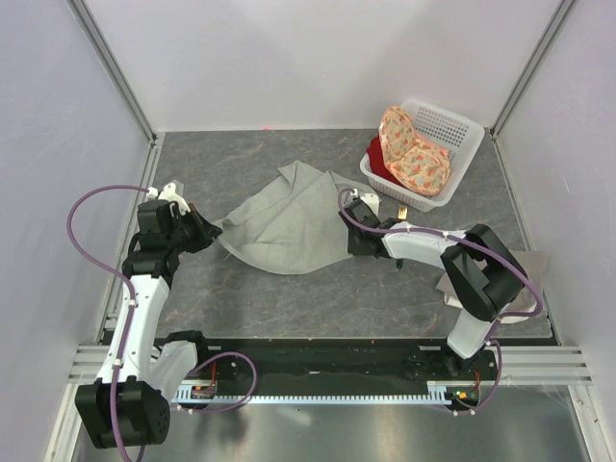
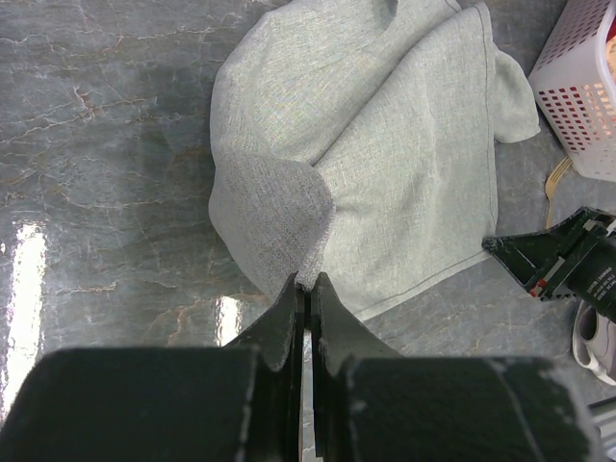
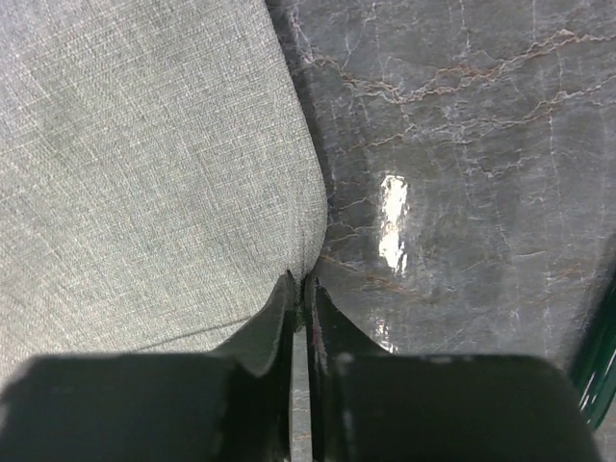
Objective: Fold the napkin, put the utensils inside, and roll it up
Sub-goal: Flatten the napkin out
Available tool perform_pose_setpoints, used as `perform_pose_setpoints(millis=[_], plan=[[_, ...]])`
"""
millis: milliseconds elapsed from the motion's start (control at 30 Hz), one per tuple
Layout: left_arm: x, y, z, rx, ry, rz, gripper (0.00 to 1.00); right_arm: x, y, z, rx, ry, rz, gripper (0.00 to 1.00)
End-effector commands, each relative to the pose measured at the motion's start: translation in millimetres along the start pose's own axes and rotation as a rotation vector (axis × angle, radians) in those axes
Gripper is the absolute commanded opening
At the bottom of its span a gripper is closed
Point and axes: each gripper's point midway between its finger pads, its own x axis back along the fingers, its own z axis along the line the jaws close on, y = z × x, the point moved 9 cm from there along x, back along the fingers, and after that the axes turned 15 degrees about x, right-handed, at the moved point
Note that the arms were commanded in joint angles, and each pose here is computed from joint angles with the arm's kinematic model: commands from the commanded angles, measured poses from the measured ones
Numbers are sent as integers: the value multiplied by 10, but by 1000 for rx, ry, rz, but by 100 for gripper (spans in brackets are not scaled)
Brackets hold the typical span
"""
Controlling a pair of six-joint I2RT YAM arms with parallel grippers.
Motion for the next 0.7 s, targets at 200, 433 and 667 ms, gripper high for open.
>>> perform_pose_setpoints(millis=[200, 433, 667], plan=[[175, 411, -356, -52, -73, -144, 2, 584, 396, 13, 81, 124, -80, 0], [905, 914, -1092, -46, -241, -354, 2, 1987, 1077, -291, 114, 185, -504, 0], [2299, 1125, -1758, -104, -408, -680, 2, 3566, 1251, -846, 104, 196, -945, 0]])
